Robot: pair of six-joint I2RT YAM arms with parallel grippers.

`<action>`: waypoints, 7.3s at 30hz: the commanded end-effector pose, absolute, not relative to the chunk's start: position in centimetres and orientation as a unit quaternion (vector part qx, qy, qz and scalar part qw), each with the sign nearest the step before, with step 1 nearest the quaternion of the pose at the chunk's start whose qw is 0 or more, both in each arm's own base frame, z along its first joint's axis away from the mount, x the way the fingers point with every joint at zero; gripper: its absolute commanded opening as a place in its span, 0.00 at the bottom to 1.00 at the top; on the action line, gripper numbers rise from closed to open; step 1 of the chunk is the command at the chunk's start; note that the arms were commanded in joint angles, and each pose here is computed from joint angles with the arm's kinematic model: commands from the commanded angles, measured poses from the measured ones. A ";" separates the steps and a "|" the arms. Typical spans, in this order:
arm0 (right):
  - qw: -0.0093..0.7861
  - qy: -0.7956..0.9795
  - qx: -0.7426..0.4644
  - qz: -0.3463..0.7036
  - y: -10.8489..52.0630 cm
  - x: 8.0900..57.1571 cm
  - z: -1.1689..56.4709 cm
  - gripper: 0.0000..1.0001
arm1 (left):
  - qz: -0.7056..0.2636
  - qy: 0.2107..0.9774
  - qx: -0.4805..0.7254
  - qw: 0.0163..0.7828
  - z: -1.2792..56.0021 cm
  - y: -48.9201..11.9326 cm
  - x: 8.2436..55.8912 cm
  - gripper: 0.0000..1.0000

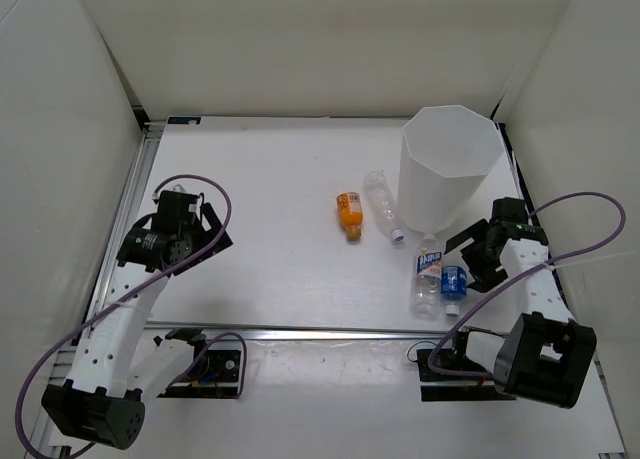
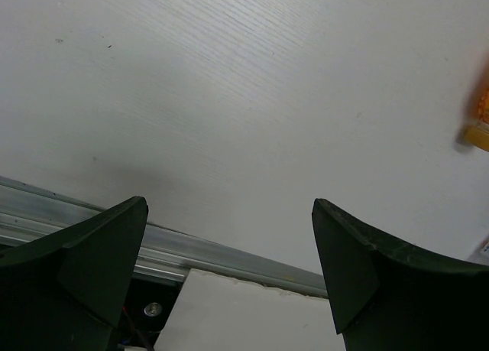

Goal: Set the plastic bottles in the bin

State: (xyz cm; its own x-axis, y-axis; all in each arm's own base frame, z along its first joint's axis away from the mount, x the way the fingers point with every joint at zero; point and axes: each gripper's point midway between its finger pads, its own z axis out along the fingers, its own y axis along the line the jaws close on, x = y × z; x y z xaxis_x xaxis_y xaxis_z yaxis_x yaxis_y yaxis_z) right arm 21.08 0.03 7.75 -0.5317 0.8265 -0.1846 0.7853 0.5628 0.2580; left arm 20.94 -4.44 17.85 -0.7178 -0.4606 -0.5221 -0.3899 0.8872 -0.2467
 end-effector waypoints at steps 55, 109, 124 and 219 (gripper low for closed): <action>0.525 0.799 0.244 0.161 1.6 43.5 42.2 0.92 | -0.154 0.879 -0.171 0.418 24.9 -11.0 33.6 1.00; 0.009 0.700 0.639 0.318 10.0 15.8 16.2 1.00 | -0.215 0.930 -0.139 0.266 22.9 -16.7 34.9 1.00; -0.031 0.786 0.588 0.189 8.1 22.6 10.6 1.00 | -0.211 0.922 -0.152 0.288 23.8 -14.3 32.4 1.00; 0.560 0.782 0.223 0.160 1.9 33.1 45.8 1.00 | -0.313 0.940 0.019 0.135 11.0 -37.6 42.2 1.00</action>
State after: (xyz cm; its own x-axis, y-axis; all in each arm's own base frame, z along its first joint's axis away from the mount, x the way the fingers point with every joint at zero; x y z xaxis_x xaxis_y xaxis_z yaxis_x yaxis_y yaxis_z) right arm 33.29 2.09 44.17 -0.3098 0.5427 -0.7807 0.1961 0.8399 0.5061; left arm 42.06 -36.67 10.03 -0.9693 -0.0846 -0.2309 0.0649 0.8177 -0.5720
